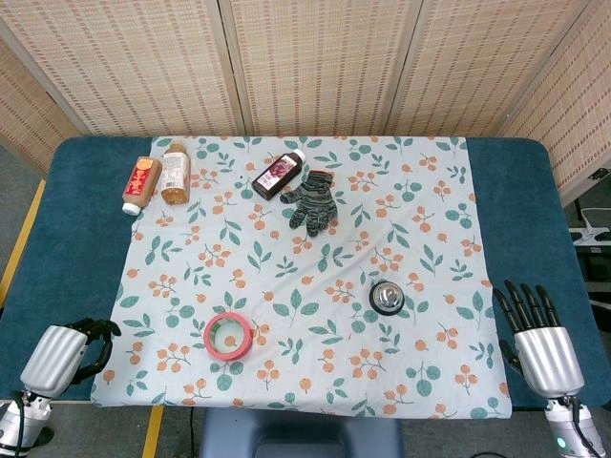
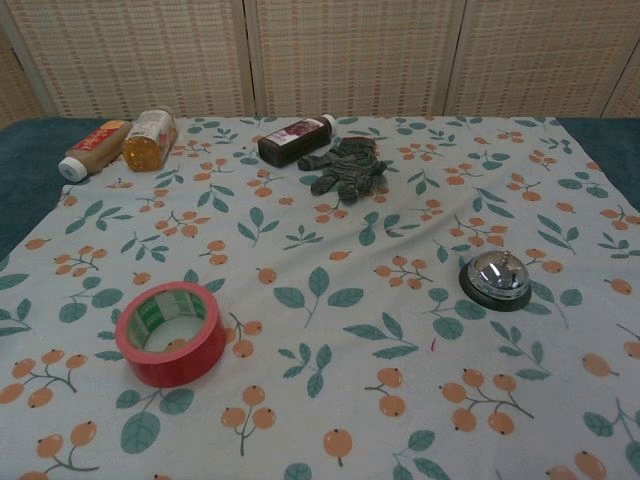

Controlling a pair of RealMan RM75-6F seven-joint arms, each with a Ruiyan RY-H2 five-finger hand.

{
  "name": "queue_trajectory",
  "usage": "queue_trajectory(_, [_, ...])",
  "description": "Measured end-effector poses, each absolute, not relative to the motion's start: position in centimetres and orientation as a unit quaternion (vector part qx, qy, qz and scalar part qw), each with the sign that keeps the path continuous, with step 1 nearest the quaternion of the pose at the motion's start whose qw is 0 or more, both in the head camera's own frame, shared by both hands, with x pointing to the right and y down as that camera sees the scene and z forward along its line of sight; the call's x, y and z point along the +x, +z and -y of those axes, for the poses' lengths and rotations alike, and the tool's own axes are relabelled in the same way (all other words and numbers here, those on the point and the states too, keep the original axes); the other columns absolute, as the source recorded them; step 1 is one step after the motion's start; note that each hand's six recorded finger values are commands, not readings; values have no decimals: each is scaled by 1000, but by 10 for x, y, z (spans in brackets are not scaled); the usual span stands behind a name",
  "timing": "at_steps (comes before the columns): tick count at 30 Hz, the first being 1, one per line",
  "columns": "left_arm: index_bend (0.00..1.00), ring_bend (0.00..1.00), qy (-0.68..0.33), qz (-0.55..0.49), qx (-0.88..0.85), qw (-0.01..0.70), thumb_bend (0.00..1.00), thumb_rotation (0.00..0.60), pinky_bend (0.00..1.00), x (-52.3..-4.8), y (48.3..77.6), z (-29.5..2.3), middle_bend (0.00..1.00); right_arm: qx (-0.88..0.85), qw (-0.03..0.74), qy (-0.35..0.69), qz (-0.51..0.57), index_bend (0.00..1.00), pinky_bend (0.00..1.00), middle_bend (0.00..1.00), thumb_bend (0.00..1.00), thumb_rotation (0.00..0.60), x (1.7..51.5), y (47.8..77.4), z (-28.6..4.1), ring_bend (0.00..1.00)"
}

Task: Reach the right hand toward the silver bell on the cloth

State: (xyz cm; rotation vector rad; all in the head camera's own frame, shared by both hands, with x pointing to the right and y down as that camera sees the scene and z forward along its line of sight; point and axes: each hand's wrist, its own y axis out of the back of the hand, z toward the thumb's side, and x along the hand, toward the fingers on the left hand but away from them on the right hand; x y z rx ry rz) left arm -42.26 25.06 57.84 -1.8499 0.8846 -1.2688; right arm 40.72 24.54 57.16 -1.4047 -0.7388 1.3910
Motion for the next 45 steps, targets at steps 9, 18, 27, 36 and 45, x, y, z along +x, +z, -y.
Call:
queue_trajectory(9, [446,508,-491,-349,-714,358,557,600,732,-424,575,-250,536,-620,483,542,298,0,20,0,293,600,391,588,-245,0])
queue_trajectory(18, [446,508,-491,-347,-715,356,556,600,732,-424,576,-250,538,-673,483,507,235,0,0,0,600,600,341,638,-216,0])
queue_trajectory(27, [448,508,-488,-352,-716,354,557,600,732,-426,573,-249,543,-725,471,470,178,0,0,0,744,600,275,704,-186,0])
queue_trajectory(36, [450,508,-490,-352,-715,353,557,600,727,-427,573,-248,550,-726,462,486,151,0,0,0,777,600,265,744,-170,0])
queue_trajectory(45, [451,509,-492,-354,-714,350,556,600,727,-429,573,-247,553,-732,435,503,148,0,0,0,784,600,271,780,-152,0])
